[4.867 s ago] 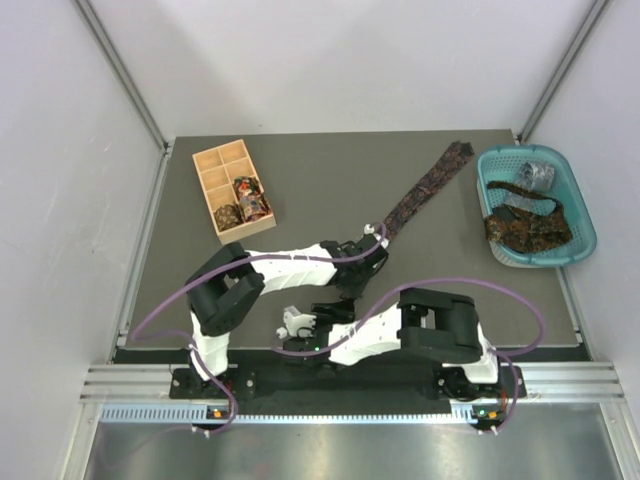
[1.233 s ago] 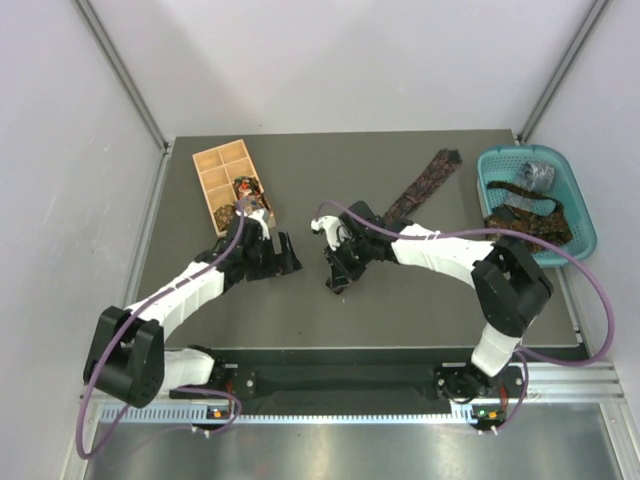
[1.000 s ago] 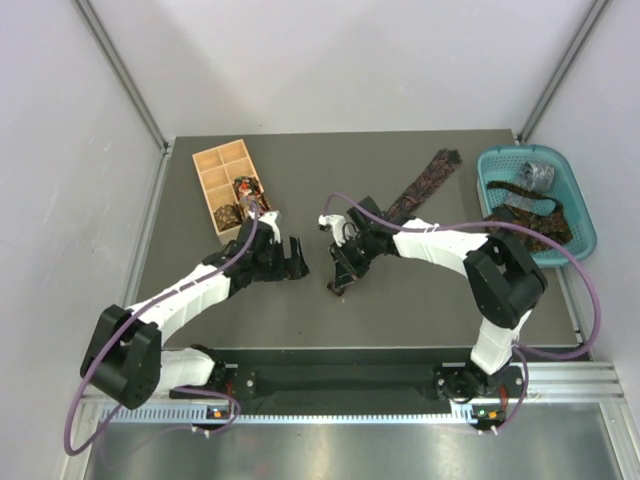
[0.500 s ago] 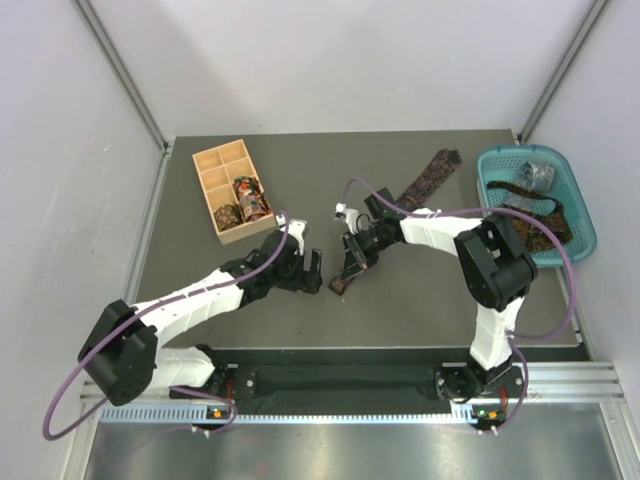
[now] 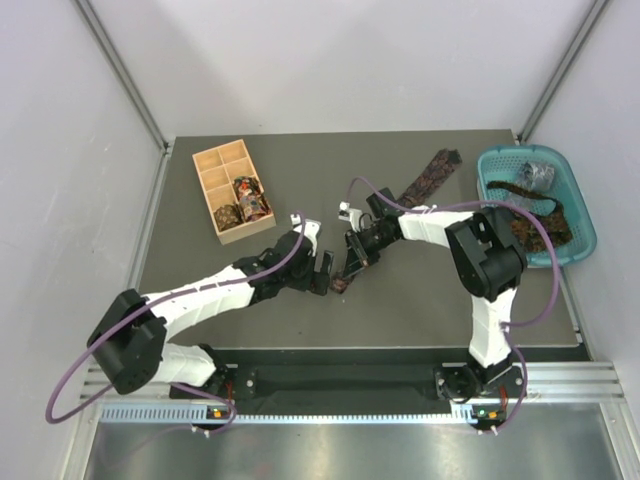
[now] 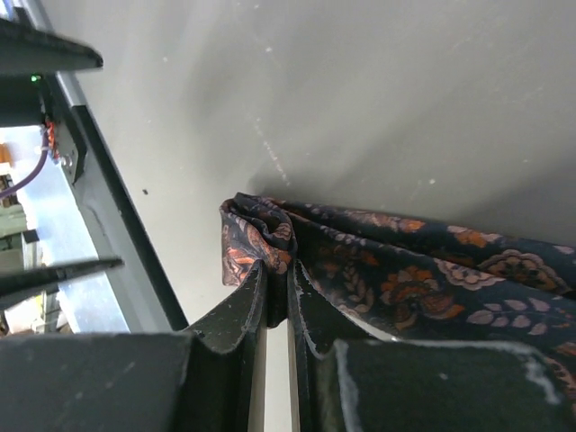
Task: Roll the ties
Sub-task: Roll the tie
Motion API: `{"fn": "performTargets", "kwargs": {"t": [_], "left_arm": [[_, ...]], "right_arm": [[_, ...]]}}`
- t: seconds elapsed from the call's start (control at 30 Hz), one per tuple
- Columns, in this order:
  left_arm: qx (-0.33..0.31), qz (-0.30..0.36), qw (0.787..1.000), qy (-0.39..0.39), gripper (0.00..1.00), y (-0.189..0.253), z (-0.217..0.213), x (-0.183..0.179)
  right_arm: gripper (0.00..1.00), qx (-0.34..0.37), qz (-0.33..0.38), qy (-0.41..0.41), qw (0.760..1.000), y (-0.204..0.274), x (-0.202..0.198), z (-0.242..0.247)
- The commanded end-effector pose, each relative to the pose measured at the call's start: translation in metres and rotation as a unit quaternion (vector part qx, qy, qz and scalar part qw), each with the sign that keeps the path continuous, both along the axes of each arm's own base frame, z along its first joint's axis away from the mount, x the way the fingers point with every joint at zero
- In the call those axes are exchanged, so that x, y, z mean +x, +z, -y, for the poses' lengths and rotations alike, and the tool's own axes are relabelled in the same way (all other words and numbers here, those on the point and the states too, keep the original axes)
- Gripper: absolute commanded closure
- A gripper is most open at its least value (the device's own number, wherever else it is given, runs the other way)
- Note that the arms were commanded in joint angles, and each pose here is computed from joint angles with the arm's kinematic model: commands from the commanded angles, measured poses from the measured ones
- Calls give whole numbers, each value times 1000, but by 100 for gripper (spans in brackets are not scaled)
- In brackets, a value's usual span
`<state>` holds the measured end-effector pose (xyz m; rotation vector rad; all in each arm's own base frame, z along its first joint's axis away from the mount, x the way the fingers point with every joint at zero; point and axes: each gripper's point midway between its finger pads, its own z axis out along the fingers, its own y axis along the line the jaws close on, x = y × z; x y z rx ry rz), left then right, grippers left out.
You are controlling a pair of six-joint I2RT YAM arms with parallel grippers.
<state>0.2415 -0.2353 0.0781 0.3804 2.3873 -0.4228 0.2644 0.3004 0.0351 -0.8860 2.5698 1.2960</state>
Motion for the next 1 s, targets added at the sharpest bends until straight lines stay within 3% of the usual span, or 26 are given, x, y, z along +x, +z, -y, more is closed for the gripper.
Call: {"fn": "performTargets", "kwargs": {"t": [0.0, 0.97], "left_arm": [[-12, 31, 999, -7, 4, 16, 17, 13], [10, 69, 990, -119, 8, -20, 84, 39]], "right_arm": [[99, 4, 31, -7, 999, 3, 20, -4], [98, -41, -22, 11, 999, -21, 4, 7]]}}
